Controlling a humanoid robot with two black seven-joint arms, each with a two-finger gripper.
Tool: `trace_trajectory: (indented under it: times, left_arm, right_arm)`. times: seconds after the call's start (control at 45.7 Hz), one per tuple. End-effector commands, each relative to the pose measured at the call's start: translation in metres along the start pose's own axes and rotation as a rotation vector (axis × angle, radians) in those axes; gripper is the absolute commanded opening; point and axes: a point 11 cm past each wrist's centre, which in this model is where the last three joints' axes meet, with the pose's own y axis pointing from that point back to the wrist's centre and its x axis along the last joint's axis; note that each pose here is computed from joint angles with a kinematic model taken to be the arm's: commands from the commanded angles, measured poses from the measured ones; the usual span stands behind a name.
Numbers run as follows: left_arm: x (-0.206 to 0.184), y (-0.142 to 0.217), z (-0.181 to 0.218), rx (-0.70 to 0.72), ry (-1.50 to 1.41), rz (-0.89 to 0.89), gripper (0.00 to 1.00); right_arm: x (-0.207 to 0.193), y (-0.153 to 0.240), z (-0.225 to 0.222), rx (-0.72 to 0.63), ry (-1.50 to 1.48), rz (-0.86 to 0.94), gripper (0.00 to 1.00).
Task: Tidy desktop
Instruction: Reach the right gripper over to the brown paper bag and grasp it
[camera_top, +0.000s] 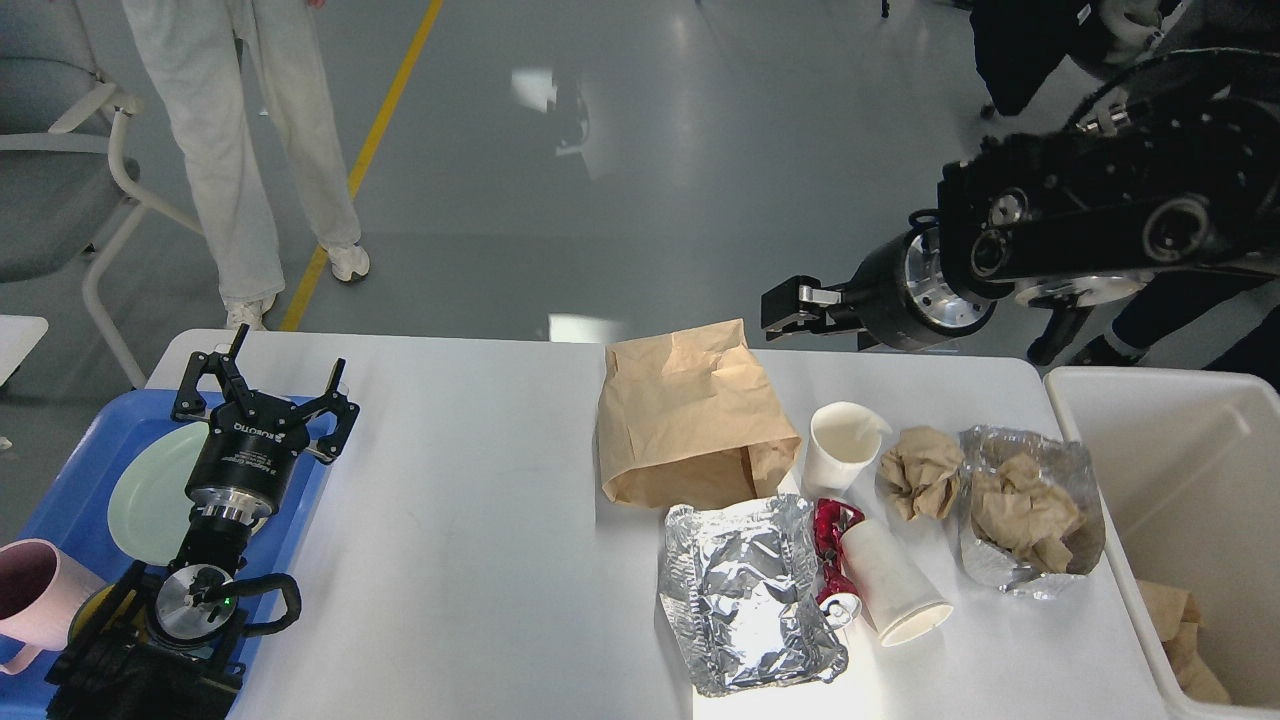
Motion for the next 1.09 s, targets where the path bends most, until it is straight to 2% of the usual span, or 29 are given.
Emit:
trace_trajectory:
  times: [0.0,0.088,0.175,0.241,0.372,0.46,0.723,0.92,1.073]
  left_arm:
    - [0.000,0.000,0.000,0.000,0.000,0.000,0.97]
    - [0.000,0.000,0.000,0.000,0.001,-0.001,0.97]
    - [0.000,0.000,0.000,0.000,0.001,-0.001,0.97]
    - [0.000,0.000,0.000,0.000,0.001,-0.001,0.97]
    - [0.000,0.000,0.000,0.000,0.001,-0.001,0.97]
    - [0.000,0.000,0.000,0.000,0.001,-0.001,0.97]
    - [0.000,0.000,0.000,-0.001,0.001,-0.001,0.97]
    - [0.000,0.000,0.000,0.000,0.001,-0.001,0.97]
    - [0.000,0.000,0.000,0.000,0.001,-0.001,0.97]
  right_arm:
    - [-0.011,-0.041,-0.013,0.107,-0.339,-0.058,0.90]
    - [-0.022,-0.069,-0.009,0.140,-0.554,-0.102,0.92]
    - [-0.046,-0.093,-0.018,0.166,-0.693,-0.165,0.92]
    - [-0.065,-0.111,-0.009,0.156,-0.791,-0.199,0.92]
    - [-0.083,-0.146,0.010,0.144,-0.941,-0.155,0.94]
    - [-0.087,-0.159,0.007,0.166,-1.006,-0.125,0.94]
    - [-0.073,-0.195,0.010,0.181,-1.030,0.034,0.93]
    - [-0.101,-0.219,0.005,0.152,-0.969,0.033,0.93]
    - [-0.101,-0.223,0.007,0.148,-0.963,0.052,0.92]
